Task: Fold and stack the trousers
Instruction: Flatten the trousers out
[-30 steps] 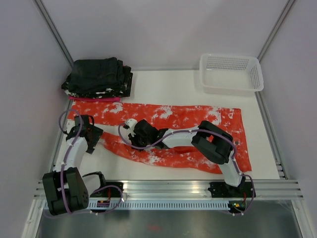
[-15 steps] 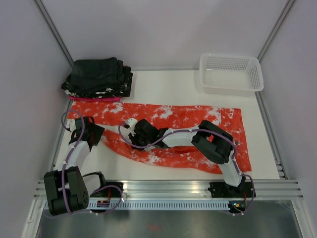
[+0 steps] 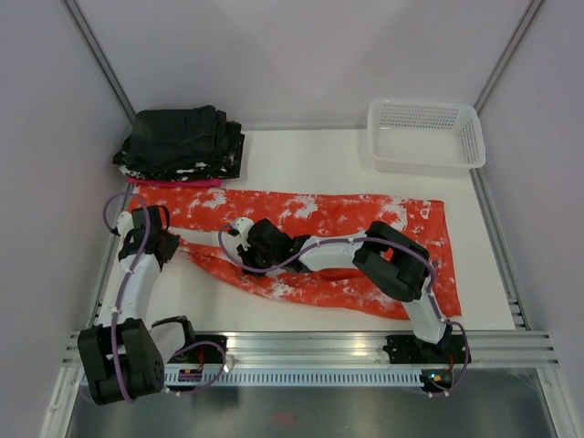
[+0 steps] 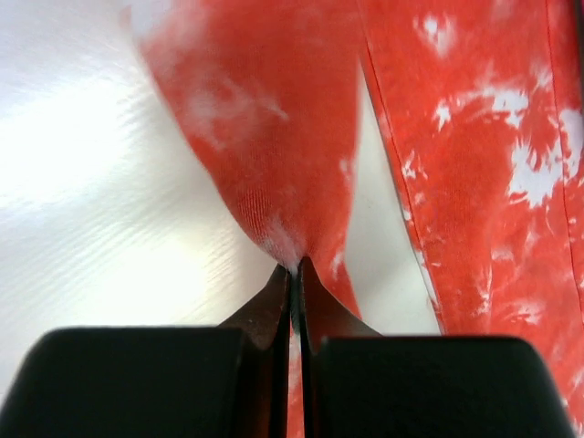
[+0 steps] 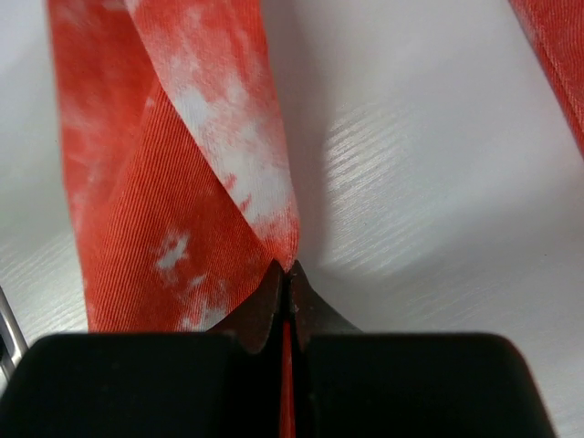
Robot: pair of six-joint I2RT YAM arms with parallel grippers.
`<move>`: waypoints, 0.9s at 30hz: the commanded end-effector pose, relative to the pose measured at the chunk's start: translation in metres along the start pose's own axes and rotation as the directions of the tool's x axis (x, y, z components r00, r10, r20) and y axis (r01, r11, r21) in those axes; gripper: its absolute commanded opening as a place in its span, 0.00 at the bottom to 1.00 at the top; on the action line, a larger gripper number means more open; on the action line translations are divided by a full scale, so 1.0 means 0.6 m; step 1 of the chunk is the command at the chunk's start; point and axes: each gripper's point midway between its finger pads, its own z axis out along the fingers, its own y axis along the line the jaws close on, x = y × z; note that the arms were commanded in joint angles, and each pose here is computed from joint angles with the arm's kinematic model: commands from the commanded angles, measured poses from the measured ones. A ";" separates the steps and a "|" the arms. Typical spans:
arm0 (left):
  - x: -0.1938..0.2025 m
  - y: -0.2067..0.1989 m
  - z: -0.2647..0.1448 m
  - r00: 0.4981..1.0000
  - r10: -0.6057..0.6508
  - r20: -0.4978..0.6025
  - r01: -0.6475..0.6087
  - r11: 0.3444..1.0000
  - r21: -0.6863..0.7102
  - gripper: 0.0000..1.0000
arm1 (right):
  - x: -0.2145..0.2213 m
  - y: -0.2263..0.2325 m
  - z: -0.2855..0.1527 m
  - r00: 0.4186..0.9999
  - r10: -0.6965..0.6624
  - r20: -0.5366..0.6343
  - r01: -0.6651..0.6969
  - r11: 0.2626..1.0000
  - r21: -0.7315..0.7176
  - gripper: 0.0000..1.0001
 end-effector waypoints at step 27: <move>-0.058 0.096 -0.060 0.984 0.180 0.015 -0.161 0.913 -0.375 0.79 | -0.052 -0.003 0.037 0.993 0.118 -0.028 -0.117 0.992 0.041 0.00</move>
